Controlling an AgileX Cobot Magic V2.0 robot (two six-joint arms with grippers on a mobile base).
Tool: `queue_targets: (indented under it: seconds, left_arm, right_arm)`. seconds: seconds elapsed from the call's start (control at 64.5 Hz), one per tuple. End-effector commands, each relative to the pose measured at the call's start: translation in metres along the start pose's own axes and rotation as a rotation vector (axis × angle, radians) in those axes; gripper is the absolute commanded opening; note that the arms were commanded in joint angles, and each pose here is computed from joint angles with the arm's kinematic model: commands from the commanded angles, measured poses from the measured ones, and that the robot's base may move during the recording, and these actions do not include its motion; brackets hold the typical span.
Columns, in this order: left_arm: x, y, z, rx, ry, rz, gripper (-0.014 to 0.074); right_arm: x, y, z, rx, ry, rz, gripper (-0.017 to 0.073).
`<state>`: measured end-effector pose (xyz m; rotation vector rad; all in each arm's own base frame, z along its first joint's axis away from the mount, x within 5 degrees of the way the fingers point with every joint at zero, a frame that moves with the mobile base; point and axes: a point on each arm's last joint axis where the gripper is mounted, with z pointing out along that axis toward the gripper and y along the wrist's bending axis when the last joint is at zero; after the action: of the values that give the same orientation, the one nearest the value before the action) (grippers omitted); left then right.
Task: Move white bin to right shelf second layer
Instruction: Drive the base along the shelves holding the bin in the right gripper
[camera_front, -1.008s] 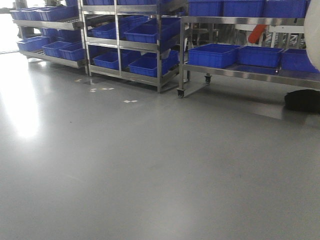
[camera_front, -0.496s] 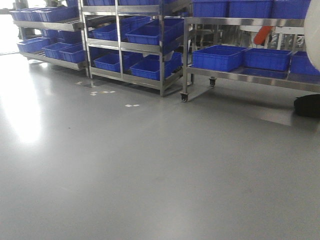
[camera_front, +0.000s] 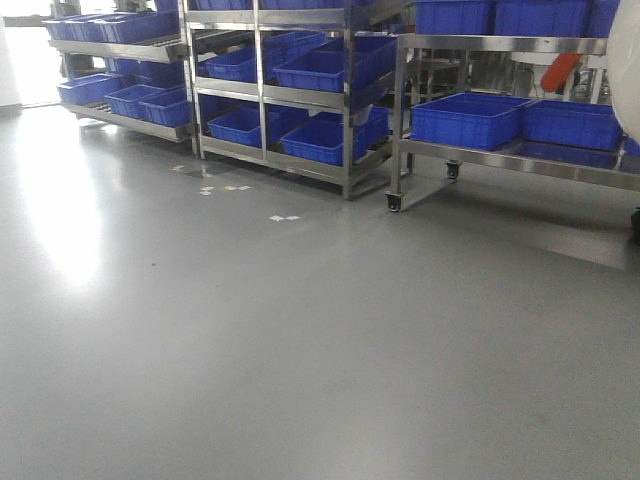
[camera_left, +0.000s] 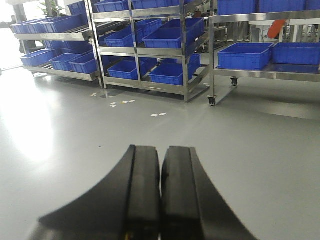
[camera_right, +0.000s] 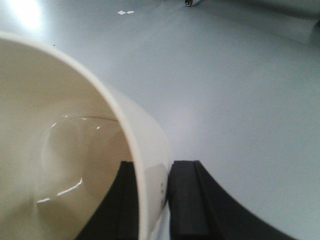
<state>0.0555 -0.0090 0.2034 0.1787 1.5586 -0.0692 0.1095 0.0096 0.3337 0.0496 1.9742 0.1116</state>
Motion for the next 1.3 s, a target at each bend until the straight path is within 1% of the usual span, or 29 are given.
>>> queue_targets:
  seconds: [0.0,1.287]
  left_arm:
    - [0.004,-0.0001,0.0003,-0.006,-0.062,-0.001,0.0085]
    - [0.004,-0.0001,0.0003,-0.006,-0.062,-0.001,0.0085]
  right_arm:
    - [-0.0177,0.0025,-0.0039,-0.021,-0.122,-0.008,0.007]
    - [-0.0177,0.0025,-0.0039,-0.021,-0.122,-0.008,0.007]
